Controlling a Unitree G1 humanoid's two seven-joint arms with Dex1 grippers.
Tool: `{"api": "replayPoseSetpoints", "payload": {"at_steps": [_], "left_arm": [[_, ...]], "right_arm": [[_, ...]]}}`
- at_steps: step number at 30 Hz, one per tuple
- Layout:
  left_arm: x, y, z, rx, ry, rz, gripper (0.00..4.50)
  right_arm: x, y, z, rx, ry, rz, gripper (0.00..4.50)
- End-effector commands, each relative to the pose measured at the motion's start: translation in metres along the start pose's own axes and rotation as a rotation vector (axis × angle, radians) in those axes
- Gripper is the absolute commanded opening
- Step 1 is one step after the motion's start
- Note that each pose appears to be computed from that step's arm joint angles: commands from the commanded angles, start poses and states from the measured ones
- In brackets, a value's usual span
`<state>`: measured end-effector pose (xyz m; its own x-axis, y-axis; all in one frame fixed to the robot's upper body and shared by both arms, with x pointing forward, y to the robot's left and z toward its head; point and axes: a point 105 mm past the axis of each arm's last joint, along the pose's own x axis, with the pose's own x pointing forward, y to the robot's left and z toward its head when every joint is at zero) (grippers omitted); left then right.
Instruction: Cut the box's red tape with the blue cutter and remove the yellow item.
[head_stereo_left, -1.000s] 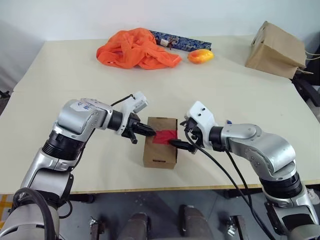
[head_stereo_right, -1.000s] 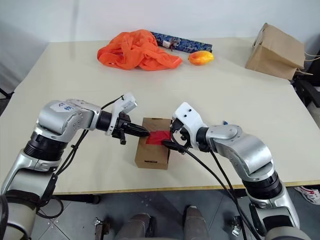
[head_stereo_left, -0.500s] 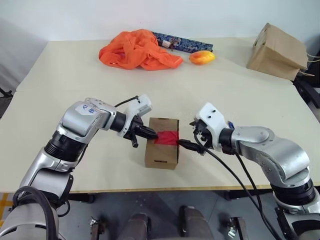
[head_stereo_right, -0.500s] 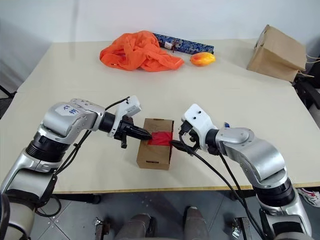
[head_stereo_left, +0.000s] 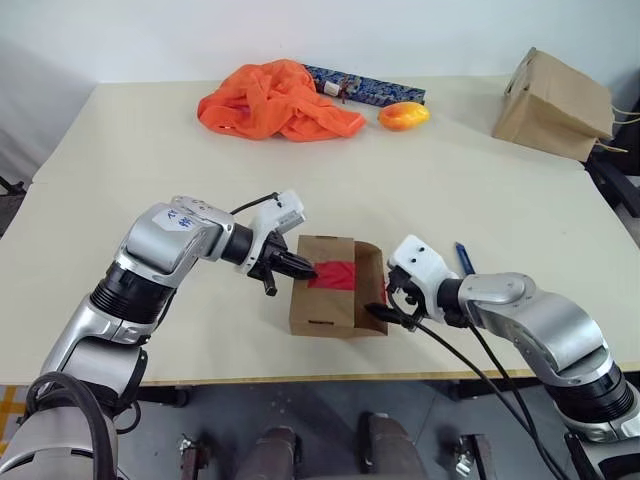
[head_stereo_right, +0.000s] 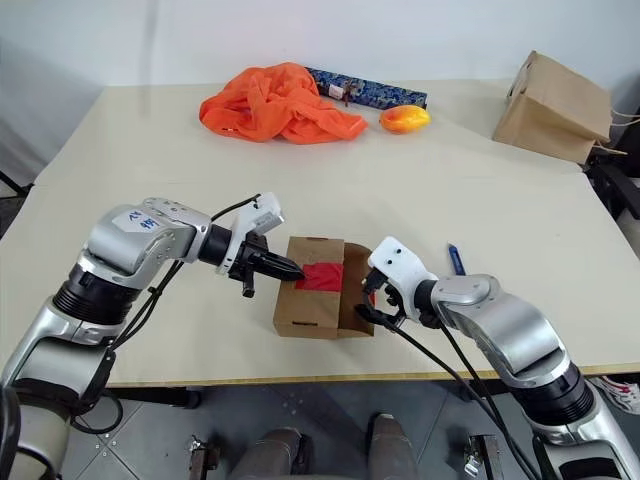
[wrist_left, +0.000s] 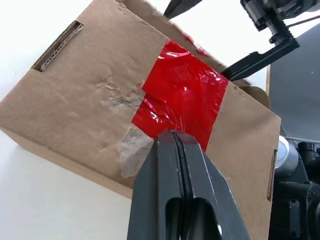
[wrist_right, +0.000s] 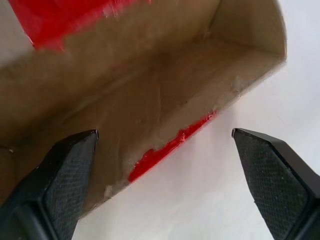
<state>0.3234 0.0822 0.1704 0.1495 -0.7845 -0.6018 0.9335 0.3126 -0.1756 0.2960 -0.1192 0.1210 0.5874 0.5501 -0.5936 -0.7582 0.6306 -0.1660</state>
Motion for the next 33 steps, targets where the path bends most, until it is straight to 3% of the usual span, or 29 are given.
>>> {"api": "replayPoseSetpoints", "payload": {"at_steps": [1,5,14,20,25,33], "left_arm": [[0.01,0.006,-0.021,-0.049,0.065,0.026,0.0],[0.013,0.005,-0.018,-0.049,0.053,0.017,0.0],[0.013,0.008,-0.018,-0.055,0.03,0.04,0.0],[0.016,0.008,-0.016,-0.054,0.017,0.045,0.0],[0.021,0.008,-0.012,-0.048,0.006,0.041,0.0],[0.02,0.009,-0.014,-0.047,-0.002,0.043,0.0]], "right_arm": [[-0.002,0.004,0.001,0.09,-0.046,0.054,4.46],[0.007,0.011,0.01,0.245,-0.101,0.127,4.46],[0.019,0.029,0.01,0.577,-0.042,0.289,4.46],[0.033,0.043,0.017,0.647,-0.046,0.36,4.46],[0.042,0.042,0.018,0.664,-0.013,0.338,3.27],[0.037,0.021,0.037,0.719,-0.102,0.239,0.6]]}}
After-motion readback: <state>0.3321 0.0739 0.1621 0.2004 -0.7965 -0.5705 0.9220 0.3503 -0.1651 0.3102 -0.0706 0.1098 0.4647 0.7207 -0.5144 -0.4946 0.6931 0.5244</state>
